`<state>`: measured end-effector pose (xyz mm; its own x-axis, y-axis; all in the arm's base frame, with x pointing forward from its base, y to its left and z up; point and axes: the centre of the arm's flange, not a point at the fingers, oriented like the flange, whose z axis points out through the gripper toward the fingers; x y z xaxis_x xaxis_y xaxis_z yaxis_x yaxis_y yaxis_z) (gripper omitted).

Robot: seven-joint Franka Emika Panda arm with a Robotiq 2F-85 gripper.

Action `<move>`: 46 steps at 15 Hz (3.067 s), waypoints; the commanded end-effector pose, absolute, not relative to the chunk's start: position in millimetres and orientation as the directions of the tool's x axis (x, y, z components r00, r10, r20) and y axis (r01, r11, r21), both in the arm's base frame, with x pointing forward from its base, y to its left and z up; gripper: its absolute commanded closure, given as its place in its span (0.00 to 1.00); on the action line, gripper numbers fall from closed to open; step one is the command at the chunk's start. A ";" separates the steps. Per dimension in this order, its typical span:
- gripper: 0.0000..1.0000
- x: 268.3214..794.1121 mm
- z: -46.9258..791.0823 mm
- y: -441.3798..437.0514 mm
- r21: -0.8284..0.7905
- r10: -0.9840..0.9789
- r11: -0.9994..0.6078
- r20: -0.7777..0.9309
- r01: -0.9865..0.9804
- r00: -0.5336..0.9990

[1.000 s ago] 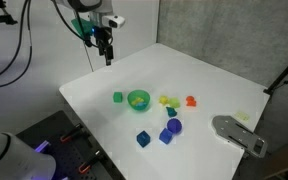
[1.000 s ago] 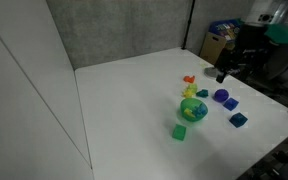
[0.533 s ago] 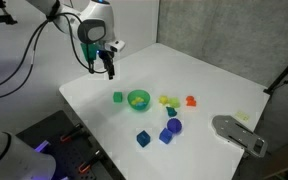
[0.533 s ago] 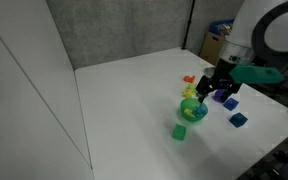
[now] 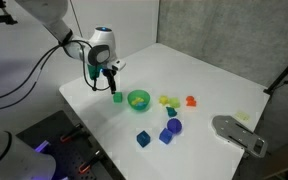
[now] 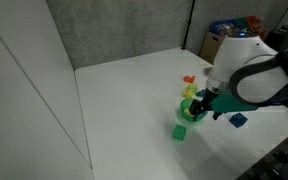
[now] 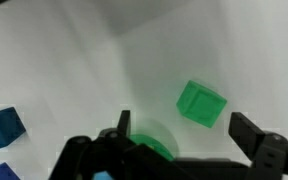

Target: Pick up the green block and put it in the green bowl

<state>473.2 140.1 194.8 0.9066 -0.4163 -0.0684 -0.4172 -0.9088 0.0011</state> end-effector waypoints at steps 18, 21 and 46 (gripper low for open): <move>0.00 548.7 78.5 197.3 0.011 -0.586 -0.810 -0.056 -0.586 0.809; 0.00 549.9 71.9 200.5 0.016 -0.622 -0.783 -0.058 -0.622 0.781; 0.73 605.0 180.5 187.4 0.056 -0.647 -0.762 -0.041 -0.645 0.762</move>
<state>583.7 204.3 151.3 0.7586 -0.6484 -0.0645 -0.6479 -0.7611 0.0319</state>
